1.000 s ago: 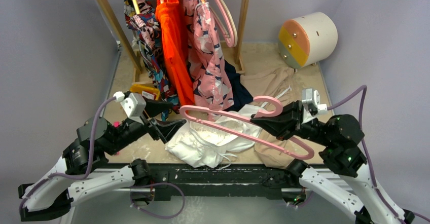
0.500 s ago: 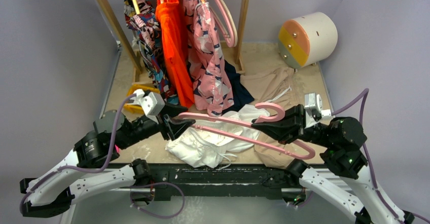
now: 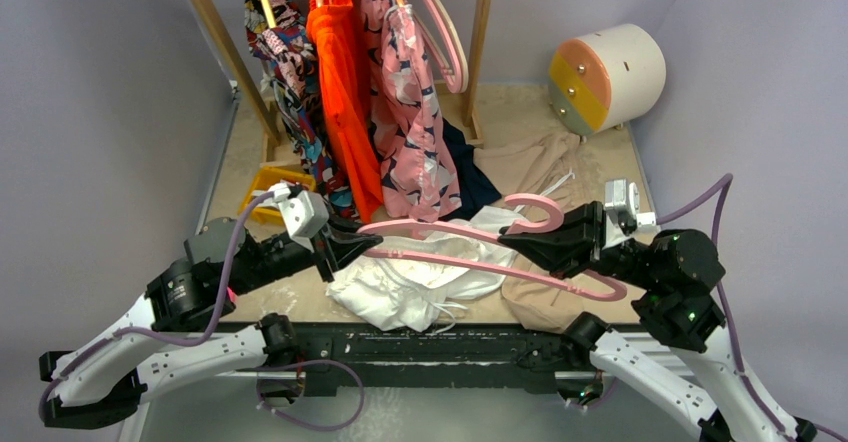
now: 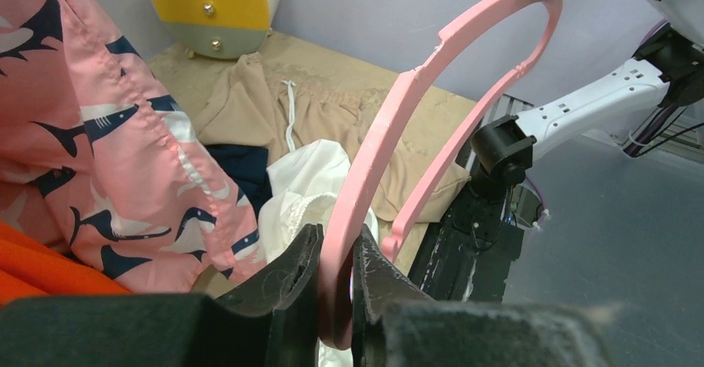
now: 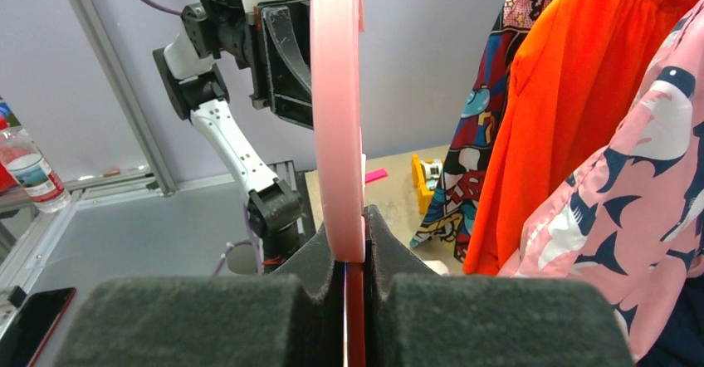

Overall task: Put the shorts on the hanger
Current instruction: Hang the shorts on the hanger.

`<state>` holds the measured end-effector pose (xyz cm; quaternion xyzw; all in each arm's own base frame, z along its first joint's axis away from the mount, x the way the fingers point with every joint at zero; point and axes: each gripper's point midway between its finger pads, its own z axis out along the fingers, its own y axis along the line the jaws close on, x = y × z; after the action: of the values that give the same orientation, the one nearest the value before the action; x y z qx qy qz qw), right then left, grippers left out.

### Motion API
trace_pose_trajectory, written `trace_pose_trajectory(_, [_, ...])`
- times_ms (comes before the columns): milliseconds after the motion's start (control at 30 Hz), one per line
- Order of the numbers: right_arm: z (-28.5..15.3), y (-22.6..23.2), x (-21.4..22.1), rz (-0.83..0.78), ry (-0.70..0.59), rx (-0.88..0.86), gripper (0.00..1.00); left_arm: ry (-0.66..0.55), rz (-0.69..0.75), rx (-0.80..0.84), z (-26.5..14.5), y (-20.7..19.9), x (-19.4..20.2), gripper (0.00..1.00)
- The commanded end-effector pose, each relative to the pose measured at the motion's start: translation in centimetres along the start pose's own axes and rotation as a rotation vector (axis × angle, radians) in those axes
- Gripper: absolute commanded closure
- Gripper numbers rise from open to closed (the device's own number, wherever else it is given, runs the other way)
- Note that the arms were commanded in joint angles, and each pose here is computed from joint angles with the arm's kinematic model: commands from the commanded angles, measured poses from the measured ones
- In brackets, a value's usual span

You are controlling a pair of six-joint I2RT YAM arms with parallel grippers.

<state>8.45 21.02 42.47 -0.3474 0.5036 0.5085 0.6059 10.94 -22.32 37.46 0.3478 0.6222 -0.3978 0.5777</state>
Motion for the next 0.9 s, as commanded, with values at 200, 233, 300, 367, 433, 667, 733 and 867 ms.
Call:
trace_pose_trajectory(200, [1.15,0.59,0.91,0.027,0.108,-0.072,0.85,-0.081,0.021,-0.041,0.31,0.72,-2.74,1.0])
trace_pose_trajectory(233, [1.17,0.59,0.95,0.029,0.112,-0.072,0.84,-0.081,0.024,-0.04,0.28,0.7,-2.84,1.0])
trace_pose_trajectory(300, [1.2,0.62,0.95,0.029,0.114,-0.076,0.83,-0.079,0.028,-0.041,0.29,0.71,-2.86,1.0])
trace_pose_trajectory(367, [1.27,0.63,0.94,0.027,0.116,-0.078,0.8,-0.076,0.032,-0.04,0.32,0.71,-2.89,1.0])
trace_pose_trajectory(433, [1.33,0.57,0.93,0.026,0.118,-0.078,0.81,-0.076,0.035,-0.039,0.28,0.7,-2.97,1.0])
trace_pose_trajectory(667, [1.06,0.73,1.07,0.034,0.126,-0.077,0.75,-0.068,0.041,-0.052,0.11,0.96,-2.71,1.0])
trace_pose_trajectory(733, [0.93,0.72,1.13,0.033,0.133,-0.072,0.72,-0.072,0.04,-0.052,-0.02,0.95,-2.68,1.0])
trace_pose_trajectory(867, [0.67,0.84,1.1,0.028,0.137,-0.071,0.79,-0.091,0.032,-0.055,-0.34,1.0,-2.68,1.0])
